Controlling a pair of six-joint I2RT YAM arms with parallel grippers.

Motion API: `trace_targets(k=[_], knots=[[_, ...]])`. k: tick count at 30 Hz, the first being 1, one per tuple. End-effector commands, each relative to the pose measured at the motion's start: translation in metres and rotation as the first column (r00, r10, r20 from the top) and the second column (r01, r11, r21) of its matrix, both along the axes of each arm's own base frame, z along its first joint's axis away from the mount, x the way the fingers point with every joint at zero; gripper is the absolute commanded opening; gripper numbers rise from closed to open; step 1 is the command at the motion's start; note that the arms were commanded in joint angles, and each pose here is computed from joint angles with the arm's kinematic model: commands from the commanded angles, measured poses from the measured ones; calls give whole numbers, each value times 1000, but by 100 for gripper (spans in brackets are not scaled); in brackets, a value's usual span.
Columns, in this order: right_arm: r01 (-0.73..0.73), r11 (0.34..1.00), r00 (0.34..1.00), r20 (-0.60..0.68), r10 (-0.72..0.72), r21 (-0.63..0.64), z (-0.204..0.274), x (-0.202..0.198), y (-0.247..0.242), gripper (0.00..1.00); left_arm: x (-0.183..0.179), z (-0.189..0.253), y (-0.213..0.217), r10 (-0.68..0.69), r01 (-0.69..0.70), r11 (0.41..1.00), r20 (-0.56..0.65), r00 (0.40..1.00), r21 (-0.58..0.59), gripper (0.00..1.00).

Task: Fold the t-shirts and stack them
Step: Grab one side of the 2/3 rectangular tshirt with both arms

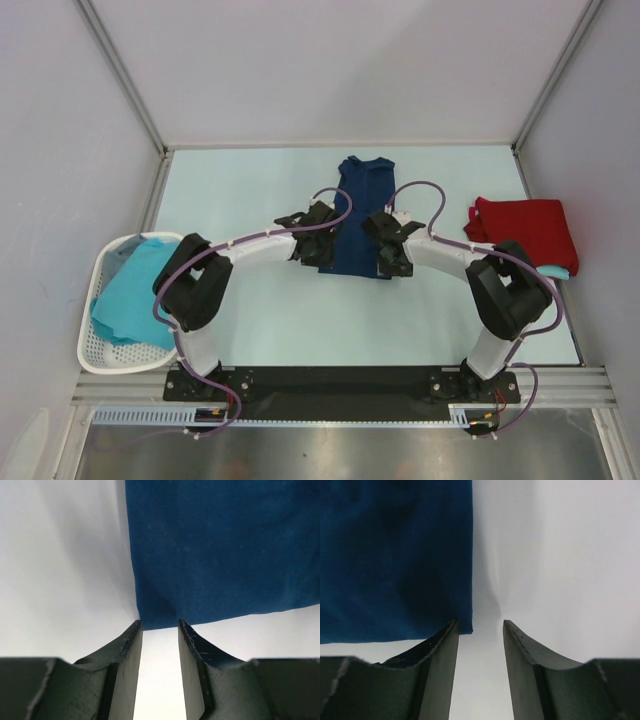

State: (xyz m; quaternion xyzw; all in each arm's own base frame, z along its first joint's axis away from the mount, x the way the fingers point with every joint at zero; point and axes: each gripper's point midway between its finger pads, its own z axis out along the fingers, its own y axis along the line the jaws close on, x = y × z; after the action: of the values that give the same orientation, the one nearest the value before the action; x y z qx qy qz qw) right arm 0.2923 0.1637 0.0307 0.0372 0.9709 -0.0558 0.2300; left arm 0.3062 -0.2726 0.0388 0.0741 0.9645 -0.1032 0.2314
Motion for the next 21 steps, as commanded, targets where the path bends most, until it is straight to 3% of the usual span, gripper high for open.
trace_targets(k=[1, 13, 21], knots=[[-13, 999, 1000, 2, 13, 29, -5, 11, 11, 47, 11, 6, -2, 11, -11, 1000, 26, 1000, -15, 40], [-18, 999, 998, -52, 20, 40, -23, 4, 16, 43, 4, -18, -7, -21, 19, 999, -52, 998, -25, 38], [-16, 998, 997, -81, 21, 52, -27, -10, 14, 33, -5, -24, -6, -27, 25, 999, -78, 997, -30, 35]])
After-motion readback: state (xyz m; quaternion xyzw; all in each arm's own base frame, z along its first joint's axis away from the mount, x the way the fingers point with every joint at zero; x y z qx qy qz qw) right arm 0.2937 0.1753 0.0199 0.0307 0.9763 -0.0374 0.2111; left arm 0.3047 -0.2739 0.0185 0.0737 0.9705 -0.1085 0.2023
